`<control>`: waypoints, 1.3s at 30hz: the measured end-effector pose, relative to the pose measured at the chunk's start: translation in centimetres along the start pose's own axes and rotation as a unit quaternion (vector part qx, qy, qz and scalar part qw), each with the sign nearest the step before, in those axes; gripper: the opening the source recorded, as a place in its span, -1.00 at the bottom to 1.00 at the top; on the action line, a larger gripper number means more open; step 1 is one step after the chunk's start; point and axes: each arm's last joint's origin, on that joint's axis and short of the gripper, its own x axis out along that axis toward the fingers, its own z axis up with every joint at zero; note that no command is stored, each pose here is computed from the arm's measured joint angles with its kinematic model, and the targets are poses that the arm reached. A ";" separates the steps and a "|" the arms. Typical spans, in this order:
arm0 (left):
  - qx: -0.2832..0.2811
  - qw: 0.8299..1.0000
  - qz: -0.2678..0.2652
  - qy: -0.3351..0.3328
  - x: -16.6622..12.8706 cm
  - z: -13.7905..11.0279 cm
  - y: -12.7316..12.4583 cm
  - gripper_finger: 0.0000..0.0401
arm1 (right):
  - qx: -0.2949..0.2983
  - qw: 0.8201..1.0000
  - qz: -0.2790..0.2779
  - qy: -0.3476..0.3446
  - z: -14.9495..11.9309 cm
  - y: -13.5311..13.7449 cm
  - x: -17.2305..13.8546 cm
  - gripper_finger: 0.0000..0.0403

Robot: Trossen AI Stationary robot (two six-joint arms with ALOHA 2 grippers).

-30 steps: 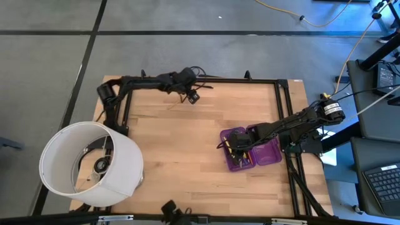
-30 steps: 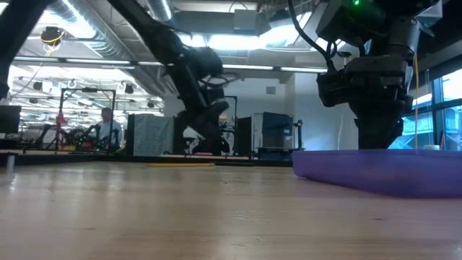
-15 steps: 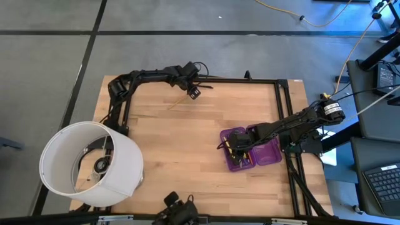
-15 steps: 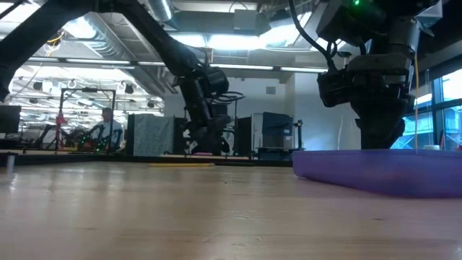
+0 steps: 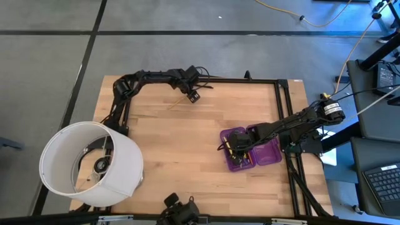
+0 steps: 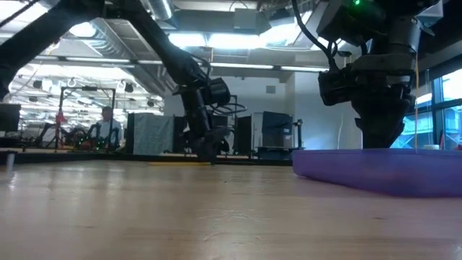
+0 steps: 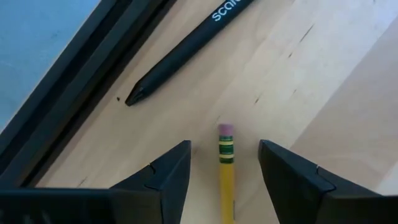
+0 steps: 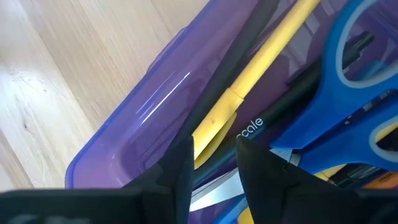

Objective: Pick & place school supplies into a supply box
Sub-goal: Put the pencil into the supply box

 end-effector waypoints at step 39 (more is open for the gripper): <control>0.258 0.960 -0.034 0.102 -4.8 -10.6 -23.5 -0.97 | -0.008 1.000 0.007 -0.003 -0.1 0.3 0.0 -0.38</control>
